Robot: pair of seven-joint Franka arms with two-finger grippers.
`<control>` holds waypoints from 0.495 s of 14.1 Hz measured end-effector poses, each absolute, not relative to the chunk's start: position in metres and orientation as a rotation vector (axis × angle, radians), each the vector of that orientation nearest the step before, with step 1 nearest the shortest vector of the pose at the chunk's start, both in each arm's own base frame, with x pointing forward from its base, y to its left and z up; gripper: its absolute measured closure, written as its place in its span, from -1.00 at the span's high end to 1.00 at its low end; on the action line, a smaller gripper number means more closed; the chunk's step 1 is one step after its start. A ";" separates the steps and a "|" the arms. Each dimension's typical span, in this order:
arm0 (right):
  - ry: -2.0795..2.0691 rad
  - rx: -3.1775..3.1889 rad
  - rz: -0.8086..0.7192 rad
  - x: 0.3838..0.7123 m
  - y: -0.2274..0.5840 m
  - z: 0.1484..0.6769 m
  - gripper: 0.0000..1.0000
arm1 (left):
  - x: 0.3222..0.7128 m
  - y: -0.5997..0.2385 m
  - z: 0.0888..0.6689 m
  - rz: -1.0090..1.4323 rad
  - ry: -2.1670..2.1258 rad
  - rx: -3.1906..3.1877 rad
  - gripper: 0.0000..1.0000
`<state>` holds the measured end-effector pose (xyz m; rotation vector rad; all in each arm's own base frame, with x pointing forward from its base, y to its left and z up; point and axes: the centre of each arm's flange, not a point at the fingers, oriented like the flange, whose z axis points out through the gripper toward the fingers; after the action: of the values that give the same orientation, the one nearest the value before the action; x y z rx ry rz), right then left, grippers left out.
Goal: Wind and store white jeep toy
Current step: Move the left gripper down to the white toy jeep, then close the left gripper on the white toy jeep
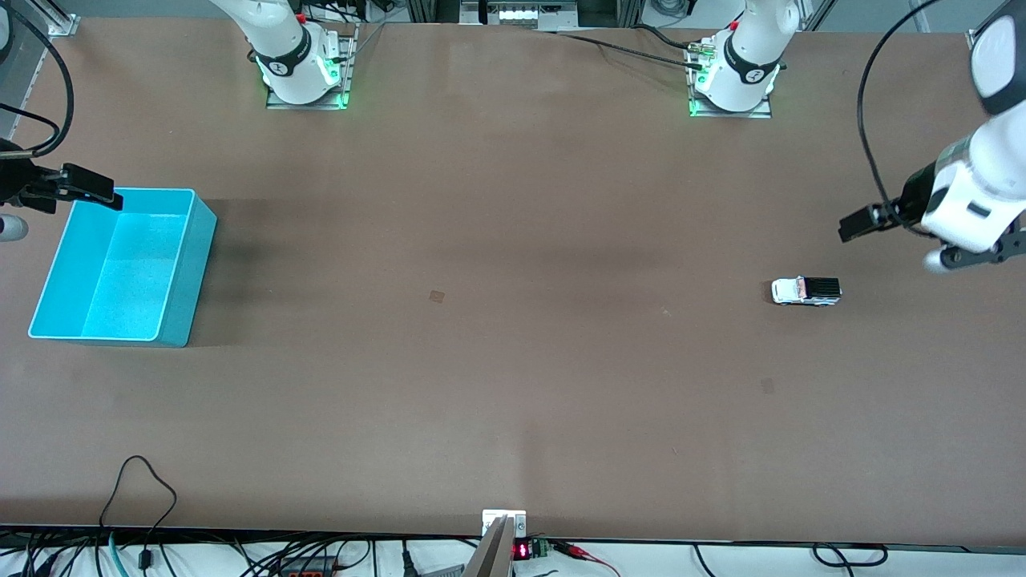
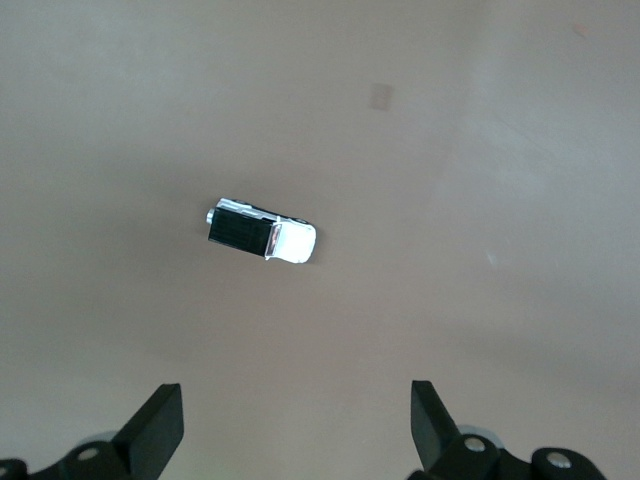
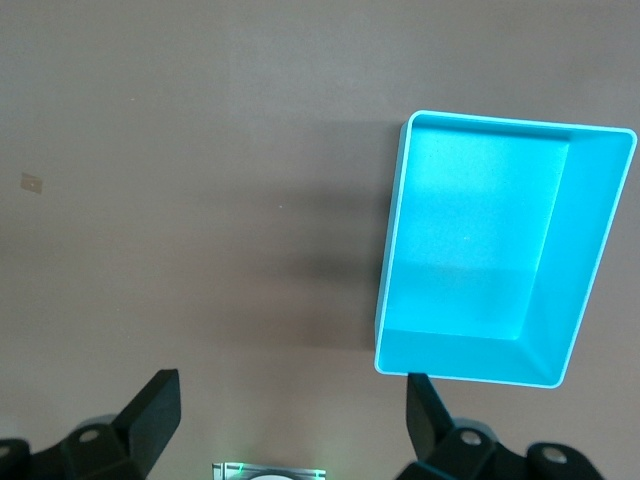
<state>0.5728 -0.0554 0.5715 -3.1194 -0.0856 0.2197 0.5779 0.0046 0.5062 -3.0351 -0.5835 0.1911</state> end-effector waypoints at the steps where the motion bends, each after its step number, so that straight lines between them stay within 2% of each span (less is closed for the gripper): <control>1: -0.085 -3.119 0.220 0.573 -0.055 0.571 1.00 | 0.584 0.010 0.491 0.203 -0.730 -2.996 1.00; 7: -0.085 -3.119 0.222 0.573 -0.056 0.571 1.00 | 0.586 0.055 0.389 0.274 -1.533 -2.623 1.00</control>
<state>0.5727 -0.0556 0.5710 -3.1191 -0.0851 0.2215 0.5863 0.0548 0.3894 -2.6228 -1.5331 0.2740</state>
